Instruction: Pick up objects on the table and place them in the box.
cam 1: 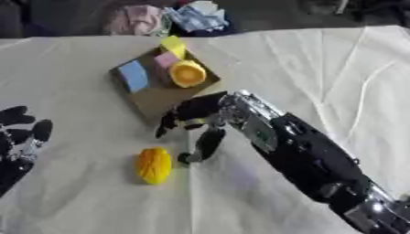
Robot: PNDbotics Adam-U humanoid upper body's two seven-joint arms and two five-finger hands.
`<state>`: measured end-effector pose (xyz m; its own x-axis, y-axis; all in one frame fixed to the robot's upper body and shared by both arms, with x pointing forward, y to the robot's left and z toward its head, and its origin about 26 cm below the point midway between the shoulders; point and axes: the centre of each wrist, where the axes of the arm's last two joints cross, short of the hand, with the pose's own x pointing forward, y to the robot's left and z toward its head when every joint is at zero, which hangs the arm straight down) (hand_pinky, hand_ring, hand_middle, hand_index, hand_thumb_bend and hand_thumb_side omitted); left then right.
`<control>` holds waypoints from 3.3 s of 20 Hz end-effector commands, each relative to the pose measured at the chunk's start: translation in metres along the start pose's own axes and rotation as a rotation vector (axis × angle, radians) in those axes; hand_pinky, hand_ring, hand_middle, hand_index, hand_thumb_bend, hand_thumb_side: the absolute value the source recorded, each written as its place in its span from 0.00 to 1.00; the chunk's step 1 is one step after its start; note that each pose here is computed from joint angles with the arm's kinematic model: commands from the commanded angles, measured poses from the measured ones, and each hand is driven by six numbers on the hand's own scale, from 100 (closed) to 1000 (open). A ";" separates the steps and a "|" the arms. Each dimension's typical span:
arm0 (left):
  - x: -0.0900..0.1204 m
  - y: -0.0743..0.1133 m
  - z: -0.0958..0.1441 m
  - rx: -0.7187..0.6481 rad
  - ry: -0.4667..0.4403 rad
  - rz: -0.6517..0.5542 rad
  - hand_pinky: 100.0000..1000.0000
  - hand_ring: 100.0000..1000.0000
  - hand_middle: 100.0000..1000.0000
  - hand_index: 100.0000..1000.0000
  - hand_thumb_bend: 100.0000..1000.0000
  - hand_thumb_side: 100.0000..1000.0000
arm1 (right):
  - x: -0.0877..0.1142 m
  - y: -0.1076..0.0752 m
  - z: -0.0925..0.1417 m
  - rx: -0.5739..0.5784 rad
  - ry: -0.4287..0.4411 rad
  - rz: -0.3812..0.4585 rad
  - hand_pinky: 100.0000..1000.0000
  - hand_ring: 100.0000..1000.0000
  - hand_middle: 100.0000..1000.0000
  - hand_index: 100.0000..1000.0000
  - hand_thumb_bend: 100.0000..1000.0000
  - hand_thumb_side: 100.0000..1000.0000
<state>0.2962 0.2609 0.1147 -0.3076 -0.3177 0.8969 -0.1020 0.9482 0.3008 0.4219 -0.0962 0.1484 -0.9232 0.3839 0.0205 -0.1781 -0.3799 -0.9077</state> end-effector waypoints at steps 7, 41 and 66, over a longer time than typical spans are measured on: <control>0.004 0.003 -0.002 -0.001 -0.021 -0.010 0.66 0.51 0.60 0.76 0.53 0.44 | 0.012 -0.027 0.002 -0.013 -0.065 0.049 0.77 0.80 0.79 0.90 0.12 0.30; 0.005 0.003 -0.002 -0.002 -0.022 -0.012 0.66 0.51 0.60 0.76 0.53 0.44 | 0.014 0.001 -0.014 0.145 -0.127 0.034 0.78 0.79 0.76 0.86 0.18 0.29; 0.007 0.004 -0.002 0.015 -0.034 -0.008 0.67 0.51 0.60 0.76 0.53 0.44 | -0.030 -0.047 0.037 -0.408 0.076 -0.142 0.67 0.60 0.43 0.36 0.00 0.03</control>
<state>0.2962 0.2609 0.1149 -0.3120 -0.3174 0.8955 -0.1066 0.9483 0.2990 0.4398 -0.1129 0.1930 -0.8847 0.4405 0.1522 -0.1631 0.0133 -0.9865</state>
